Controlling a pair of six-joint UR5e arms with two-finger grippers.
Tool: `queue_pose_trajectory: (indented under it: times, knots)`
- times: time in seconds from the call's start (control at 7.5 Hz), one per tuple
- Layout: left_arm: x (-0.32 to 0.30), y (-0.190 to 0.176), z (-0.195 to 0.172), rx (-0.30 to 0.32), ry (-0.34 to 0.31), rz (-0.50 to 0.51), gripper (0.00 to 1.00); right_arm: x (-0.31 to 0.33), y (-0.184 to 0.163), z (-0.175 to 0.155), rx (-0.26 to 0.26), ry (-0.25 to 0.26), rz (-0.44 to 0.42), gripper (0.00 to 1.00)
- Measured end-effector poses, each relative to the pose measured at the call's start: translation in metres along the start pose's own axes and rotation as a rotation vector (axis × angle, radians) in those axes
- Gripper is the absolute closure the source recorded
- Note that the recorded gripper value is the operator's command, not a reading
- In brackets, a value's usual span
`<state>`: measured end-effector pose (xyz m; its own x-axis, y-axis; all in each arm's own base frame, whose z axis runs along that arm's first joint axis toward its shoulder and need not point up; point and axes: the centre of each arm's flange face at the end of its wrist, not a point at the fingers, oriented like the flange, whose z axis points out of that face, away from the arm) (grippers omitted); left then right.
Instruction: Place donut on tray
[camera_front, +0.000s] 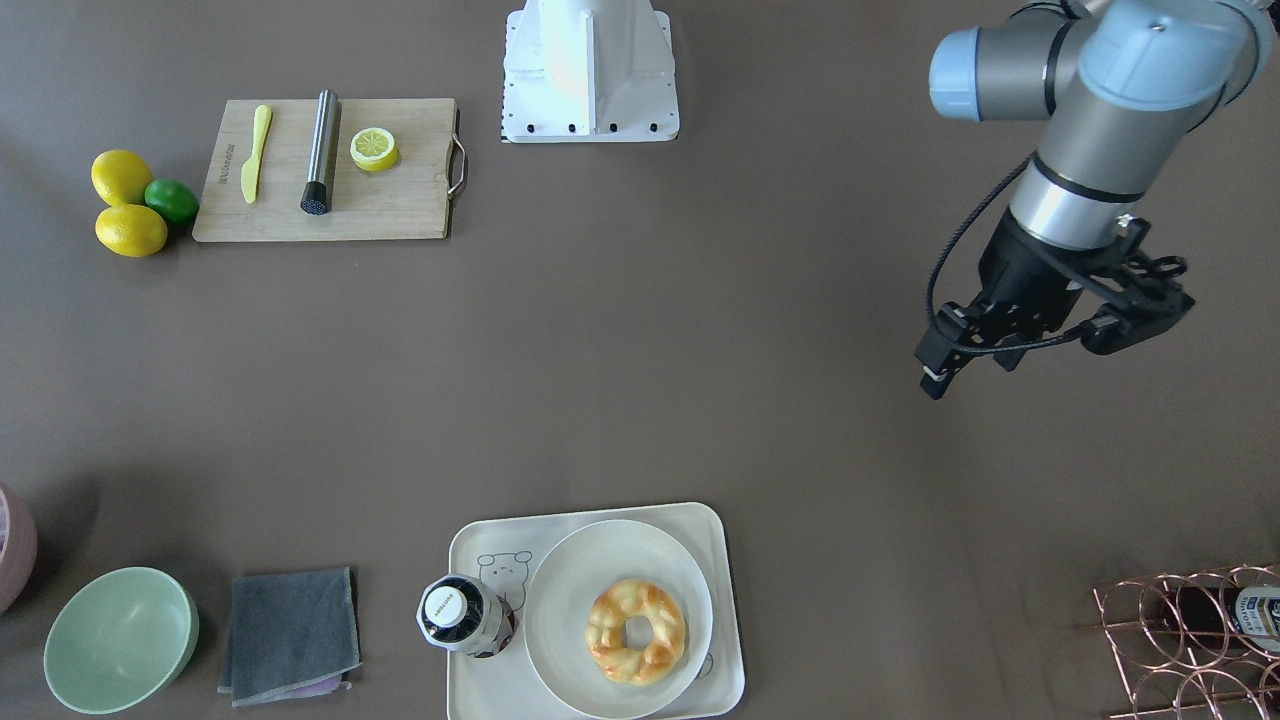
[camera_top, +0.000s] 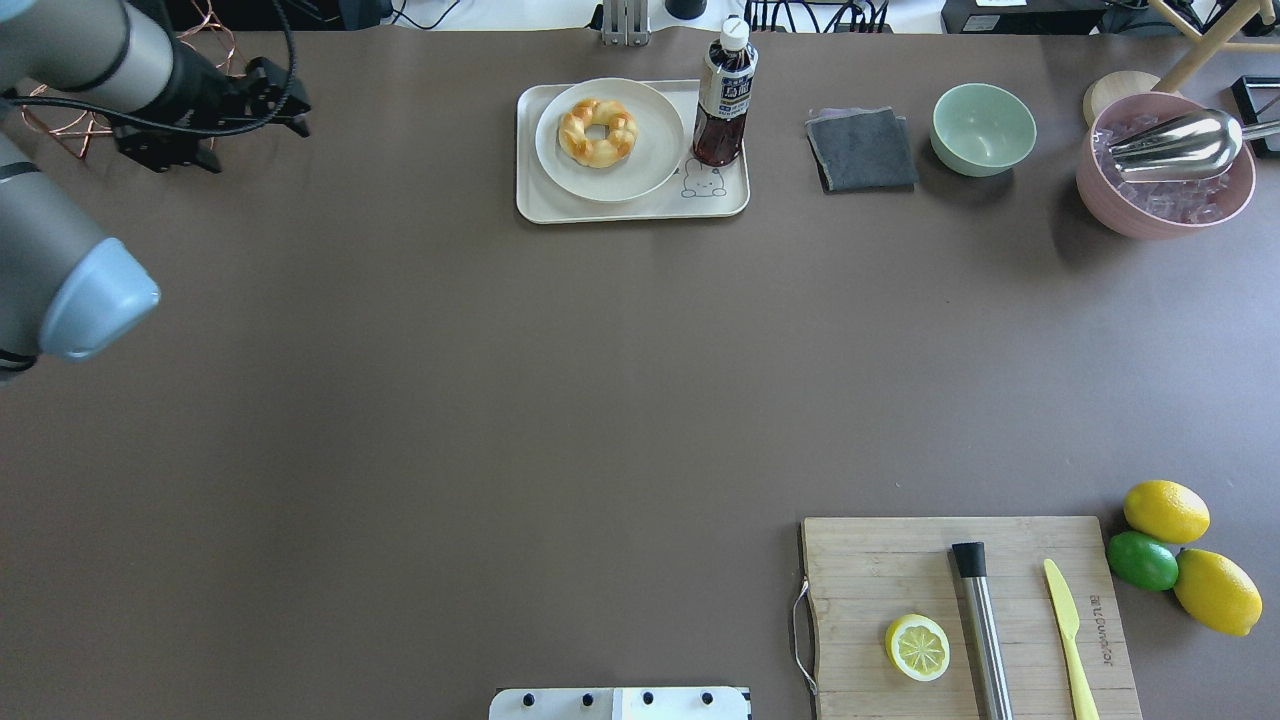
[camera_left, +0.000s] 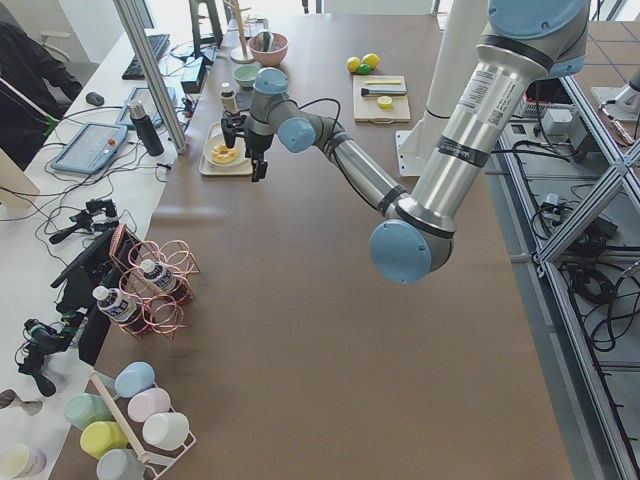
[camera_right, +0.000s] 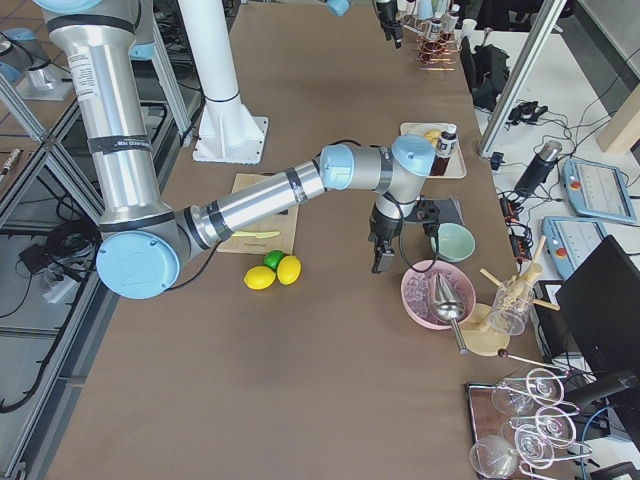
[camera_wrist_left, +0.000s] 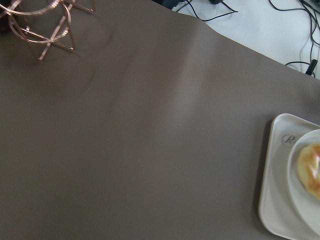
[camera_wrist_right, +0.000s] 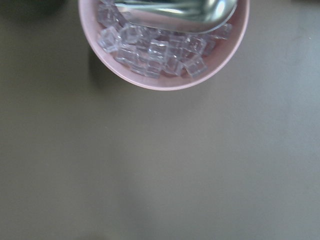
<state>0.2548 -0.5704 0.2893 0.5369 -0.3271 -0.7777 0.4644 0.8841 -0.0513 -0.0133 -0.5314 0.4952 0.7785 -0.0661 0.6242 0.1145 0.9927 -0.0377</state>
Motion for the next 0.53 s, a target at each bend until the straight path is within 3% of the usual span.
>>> queue_pose_trajectory:
  times: [0.53]
  knots:
    - [-0.238,-0.08,-0.037,-0.091,-0.139,0.333,0.02,0.094,0.05,0.038,-0.076,0.024,-0.007,0.0]
